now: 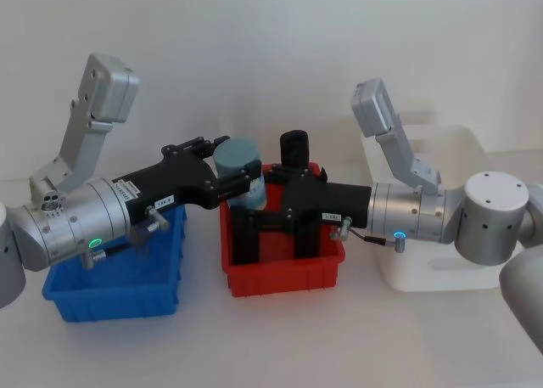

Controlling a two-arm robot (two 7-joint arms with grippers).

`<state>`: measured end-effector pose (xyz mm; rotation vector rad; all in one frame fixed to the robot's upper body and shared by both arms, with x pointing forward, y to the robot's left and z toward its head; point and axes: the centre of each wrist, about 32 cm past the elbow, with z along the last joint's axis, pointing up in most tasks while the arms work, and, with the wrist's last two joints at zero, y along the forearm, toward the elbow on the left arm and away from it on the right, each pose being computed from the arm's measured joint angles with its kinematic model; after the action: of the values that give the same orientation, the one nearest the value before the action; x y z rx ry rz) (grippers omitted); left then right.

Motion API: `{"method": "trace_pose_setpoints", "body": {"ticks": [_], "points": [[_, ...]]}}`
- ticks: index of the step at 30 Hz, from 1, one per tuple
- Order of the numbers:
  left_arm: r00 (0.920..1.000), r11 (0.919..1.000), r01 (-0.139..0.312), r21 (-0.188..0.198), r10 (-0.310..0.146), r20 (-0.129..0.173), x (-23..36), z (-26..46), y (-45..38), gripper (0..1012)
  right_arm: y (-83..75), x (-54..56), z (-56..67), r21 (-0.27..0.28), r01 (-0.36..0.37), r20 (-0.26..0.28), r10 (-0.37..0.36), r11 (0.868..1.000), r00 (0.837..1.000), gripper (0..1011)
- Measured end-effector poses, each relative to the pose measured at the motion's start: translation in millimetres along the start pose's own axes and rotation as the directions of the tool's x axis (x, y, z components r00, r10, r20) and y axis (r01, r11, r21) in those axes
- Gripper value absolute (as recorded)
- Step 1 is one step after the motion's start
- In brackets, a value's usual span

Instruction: Pick the cotton swabs from the blue box and place them into the white box.

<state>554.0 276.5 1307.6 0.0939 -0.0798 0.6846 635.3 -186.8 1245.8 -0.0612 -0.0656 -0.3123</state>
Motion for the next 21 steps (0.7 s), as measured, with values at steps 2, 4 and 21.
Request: {"method": "trace_pose_setpoints", "body": {"ticks": [2,4,21], "points": [[1.0,1.0,0.0,0.0,0.0,0.0,0.0,0.0,0.0,671,0.6,0.0,0.3,0.001,-0.007,-0.003,0.007,1.0,1.0,800],[1.0,1.0,0.0,0.0,0.0,0.0,0.0,0.0,0.0,671,1.2,0.1,0.8,0.001,-0.013,-0.004,0.013,1.0,1.0,747],[1.0,1.0,-0.001,0.0,0.001,0.0,0.0,0.0,0.0,765,2.7,-0.8,3.3,0.002,-0.025,-0.009,0.025,1.0,1.0,633]]}}
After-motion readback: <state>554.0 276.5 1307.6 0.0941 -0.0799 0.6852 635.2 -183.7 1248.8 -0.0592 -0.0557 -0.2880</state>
